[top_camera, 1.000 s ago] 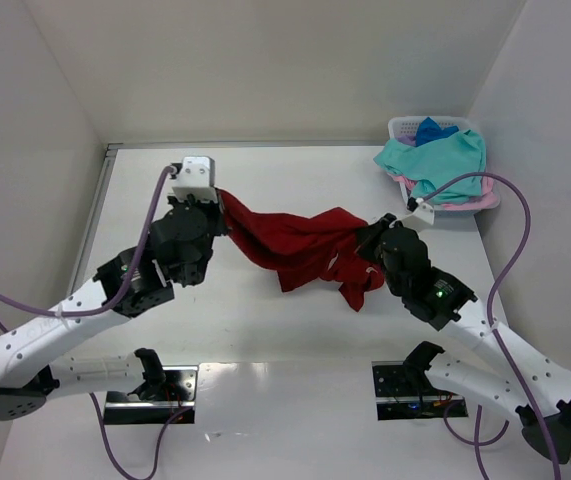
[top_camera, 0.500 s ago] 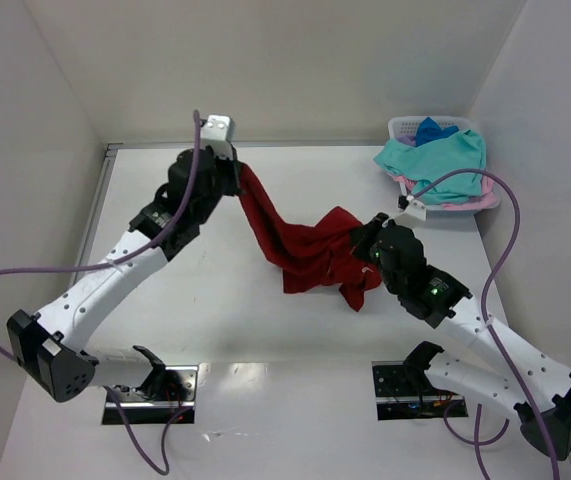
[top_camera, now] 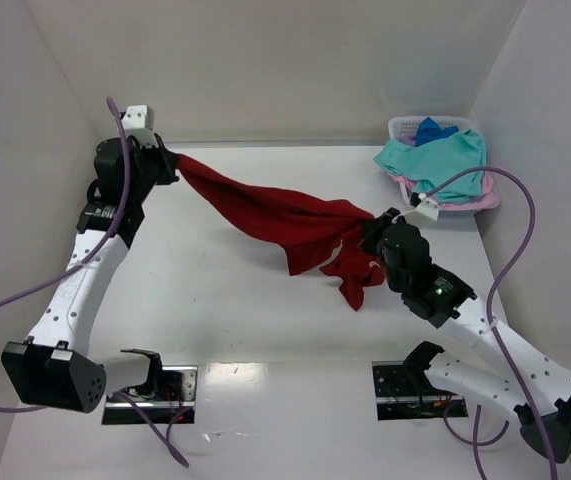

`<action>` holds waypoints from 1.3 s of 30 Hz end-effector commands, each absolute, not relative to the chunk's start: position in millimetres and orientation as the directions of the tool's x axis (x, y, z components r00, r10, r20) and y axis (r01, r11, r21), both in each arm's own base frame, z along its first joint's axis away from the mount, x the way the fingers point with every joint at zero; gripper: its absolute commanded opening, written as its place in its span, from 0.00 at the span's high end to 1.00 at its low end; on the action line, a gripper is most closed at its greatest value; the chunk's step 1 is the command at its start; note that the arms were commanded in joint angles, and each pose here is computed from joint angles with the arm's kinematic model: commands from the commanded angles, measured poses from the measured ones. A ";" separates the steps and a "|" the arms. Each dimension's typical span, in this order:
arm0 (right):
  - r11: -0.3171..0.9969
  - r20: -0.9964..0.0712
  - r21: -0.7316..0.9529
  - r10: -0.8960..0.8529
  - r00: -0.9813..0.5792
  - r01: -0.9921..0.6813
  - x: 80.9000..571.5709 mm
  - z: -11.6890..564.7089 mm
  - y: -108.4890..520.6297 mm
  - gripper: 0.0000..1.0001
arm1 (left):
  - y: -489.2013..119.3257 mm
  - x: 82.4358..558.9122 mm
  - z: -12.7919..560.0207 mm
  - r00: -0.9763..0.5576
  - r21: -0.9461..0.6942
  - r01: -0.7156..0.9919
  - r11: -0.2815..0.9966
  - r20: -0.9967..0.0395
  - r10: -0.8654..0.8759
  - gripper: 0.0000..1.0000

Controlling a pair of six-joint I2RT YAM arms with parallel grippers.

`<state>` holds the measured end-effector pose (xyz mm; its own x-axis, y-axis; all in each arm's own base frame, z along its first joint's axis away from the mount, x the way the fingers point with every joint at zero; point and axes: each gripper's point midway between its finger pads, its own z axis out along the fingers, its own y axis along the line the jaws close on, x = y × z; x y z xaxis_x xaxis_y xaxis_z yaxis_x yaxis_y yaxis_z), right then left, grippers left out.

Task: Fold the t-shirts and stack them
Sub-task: Flatten out the tshirt

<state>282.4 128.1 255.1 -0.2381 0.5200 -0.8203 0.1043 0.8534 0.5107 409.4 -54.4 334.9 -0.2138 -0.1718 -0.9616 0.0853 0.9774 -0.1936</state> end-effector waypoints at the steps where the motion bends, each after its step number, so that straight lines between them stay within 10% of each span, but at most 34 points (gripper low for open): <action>1: 0.804 -0.800 0.593 0.595 -0.073 0.051 285.0 317.9 115.9 0.96 | -62.1 396.5 367.3 -0.137 -0.217 0.169 0.961 -0.971 -0.195 1.00; 8: 0.837 -0.837 0.539 0.518 -0.177 -0.096 285.0 307.0 148.9 0.76 | -54.5 391.8 392.5 -0.096 -0.215 0.186 0.959 -0.975 -0.200 1.00; 16: 0.829 -0.825 0.537 0.477 -0.305 -0.157 280.9 276.8 174.2 0.17 | -71.3 382.0 407.8 -0.102 -0.209 0.288 0.935 -0.977 -0.187 1.00; 39: 0.675 -0.930 0.329 0.110 -0.351 -0.660 311.7 270.7 342.3 0.06 | -85.7 378.2 407.8 -0.204 -0.225 0.355 0.907 -0.966 -0.159 1.00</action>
<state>306.4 311.8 236.9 -0.4757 0.1304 -0.8699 -0.5523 0.7254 0.4107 378.6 -83.0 383.2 -0.2626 -0.1593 -0.9517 0.3168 0.9174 -0.2410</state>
